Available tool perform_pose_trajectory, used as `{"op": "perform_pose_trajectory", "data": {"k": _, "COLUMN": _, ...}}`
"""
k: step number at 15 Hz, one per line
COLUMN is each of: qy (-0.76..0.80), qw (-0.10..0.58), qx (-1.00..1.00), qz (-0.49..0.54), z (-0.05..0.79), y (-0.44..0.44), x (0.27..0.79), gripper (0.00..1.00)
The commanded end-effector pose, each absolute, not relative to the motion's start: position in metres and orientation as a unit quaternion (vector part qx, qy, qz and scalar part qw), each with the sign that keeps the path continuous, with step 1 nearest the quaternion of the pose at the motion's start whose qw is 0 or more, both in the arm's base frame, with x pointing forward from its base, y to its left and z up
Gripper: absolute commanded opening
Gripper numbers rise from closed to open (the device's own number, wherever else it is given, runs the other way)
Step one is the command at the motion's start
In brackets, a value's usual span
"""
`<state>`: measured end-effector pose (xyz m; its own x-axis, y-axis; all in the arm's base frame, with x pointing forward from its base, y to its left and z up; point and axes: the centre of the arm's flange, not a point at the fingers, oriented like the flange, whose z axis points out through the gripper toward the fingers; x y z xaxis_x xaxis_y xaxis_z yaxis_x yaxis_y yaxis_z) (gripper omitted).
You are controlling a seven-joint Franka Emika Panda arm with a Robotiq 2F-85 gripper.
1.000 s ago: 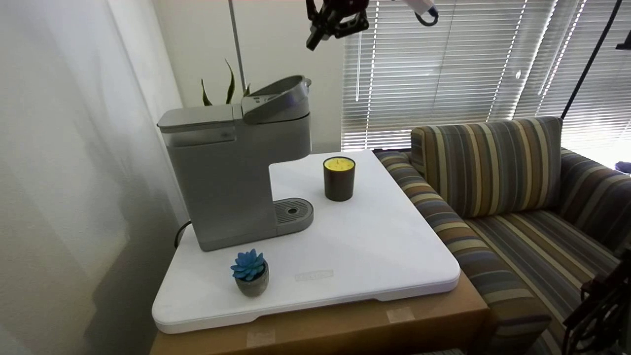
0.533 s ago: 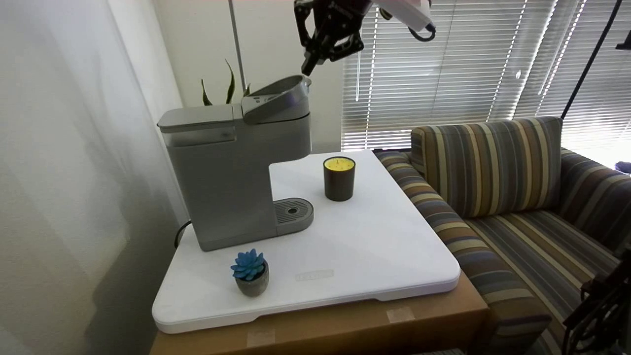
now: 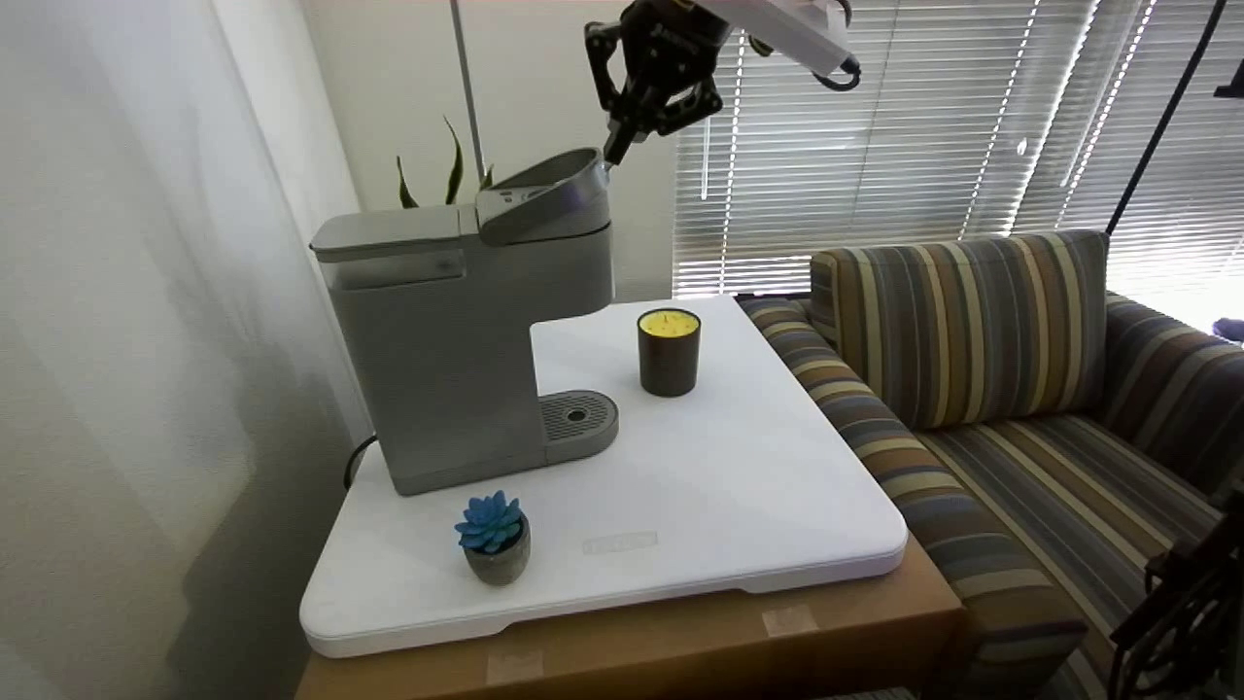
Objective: Close the coffee machine chamber
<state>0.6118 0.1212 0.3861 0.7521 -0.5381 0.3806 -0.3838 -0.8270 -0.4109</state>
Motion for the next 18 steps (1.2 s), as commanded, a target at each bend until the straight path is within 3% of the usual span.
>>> {"op": "perform_pose_trajectory", "data": {"k": 1, "qy": 0.252, "qw": 0.143, "qx": -0.926, "qz": -0.241, "z": 0.387, "y": 0.122, "x": 0.615, "gripper": 0.00}}
{"op": "perform_pose_trajectory", "data": {"k": 18, "qy": 0.224, "qw": 0.118, "qx": -0.933, "qz": -0.256, "z": 0.403, "y": 0.138, "x": 0.638, "gripper": 0.00}}
